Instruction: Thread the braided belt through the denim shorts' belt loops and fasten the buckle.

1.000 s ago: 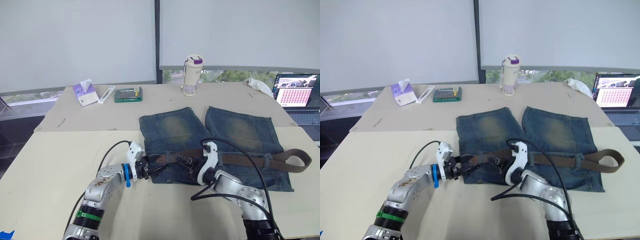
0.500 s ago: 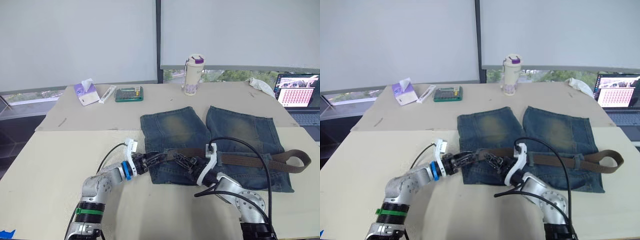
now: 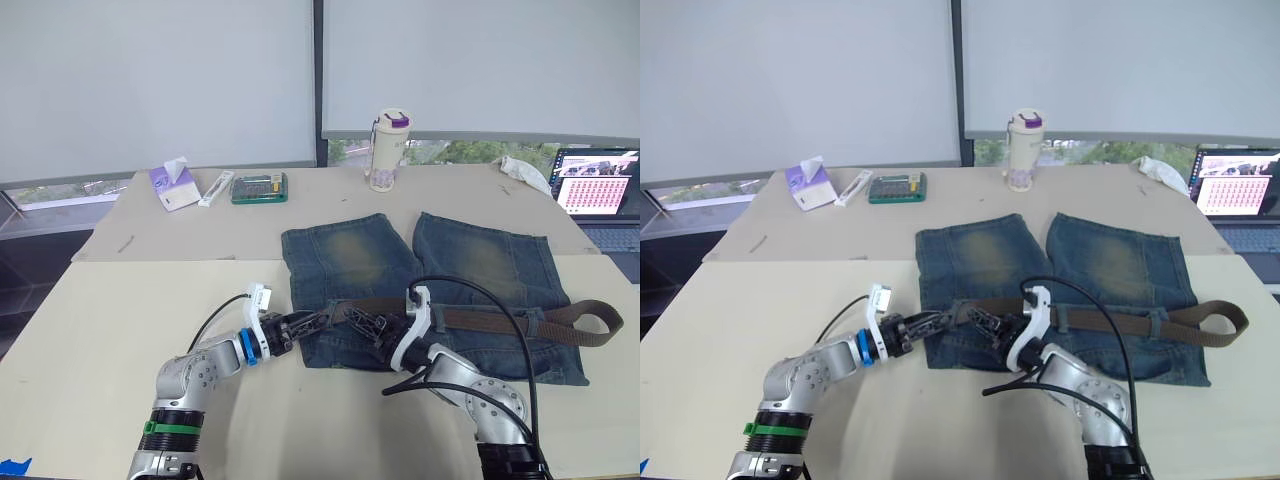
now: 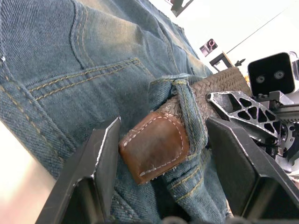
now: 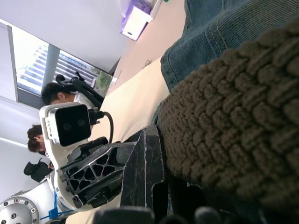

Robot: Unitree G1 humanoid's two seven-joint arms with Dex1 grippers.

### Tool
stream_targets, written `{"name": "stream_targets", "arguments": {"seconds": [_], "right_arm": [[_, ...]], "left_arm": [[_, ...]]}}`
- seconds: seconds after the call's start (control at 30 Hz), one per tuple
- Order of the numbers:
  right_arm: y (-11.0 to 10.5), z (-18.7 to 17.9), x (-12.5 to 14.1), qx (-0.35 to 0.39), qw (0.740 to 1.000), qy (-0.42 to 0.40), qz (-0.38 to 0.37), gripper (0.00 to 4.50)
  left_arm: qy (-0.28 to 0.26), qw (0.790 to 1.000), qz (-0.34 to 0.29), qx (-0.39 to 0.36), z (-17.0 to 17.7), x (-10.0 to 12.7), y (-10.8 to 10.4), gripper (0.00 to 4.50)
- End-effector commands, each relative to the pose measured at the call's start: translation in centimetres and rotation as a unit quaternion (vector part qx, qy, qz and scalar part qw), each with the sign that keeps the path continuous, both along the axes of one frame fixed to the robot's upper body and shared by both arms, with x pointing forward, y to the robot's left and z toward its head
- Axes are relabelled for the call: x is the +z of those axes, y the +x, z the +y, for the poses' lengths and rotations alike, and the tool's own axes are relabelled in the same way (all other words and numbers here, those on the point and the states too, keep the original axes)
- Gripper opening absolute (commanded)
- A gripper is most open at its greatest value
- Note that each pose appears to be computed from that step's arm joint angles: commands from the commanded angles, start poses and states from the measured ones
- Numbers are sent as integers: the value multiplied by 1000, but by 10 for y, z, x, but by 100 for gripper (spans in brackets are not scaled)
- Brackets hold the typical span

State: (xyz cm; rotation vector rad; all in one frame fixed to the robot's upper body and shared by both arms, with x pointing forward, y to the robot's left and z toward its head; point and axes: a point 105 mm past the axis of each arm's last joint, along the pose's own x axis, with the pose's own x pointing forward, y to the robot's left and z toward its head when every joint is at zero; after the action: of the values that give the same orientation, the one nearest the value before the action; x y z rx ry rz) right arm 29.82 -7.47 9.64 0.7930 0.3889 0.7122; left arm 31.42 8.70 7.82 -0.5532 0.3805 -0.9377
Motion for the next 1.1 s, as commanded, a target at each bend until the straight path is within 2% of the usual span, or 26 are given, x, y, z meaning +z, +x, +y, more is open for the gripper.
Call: {"name": "stream_targets", "arguments": {"seconds": [0.03,0.1,0.23,0.5,0.7,0.87,0.93,1.1], "right_arm": [[3,-3,-22,-13,997,-73,30,0],[4,-8,-35,-27,992,-110,51,0],[6,-14,-46,-35,984,-163,56,0],[8,-17,-50,-38,973,-223,36,0],[12,-26,-55,-66,964,-254,41,0],[13,-23,-49,-68,967,-244,34,0],[13,-19,-43,-69,973,-218,35,0],[11,-16,-45,-64,973,-218,41,0]], "left_arm": [[7,1000,-23,2,-3,4,4,305],[10,1000,-26,8,-2,3,6,305],[14,999,-28,11,-1,2,8,305],[15,999,-29,15,1,-2,8,305],[16,999,-34,31,8,-3,12,305],[13,998,-38,40,15,0,14,305],[17,999,-36,34,17,-2,11,305],[28,999,-21,4,8,-10,4,305]]}}
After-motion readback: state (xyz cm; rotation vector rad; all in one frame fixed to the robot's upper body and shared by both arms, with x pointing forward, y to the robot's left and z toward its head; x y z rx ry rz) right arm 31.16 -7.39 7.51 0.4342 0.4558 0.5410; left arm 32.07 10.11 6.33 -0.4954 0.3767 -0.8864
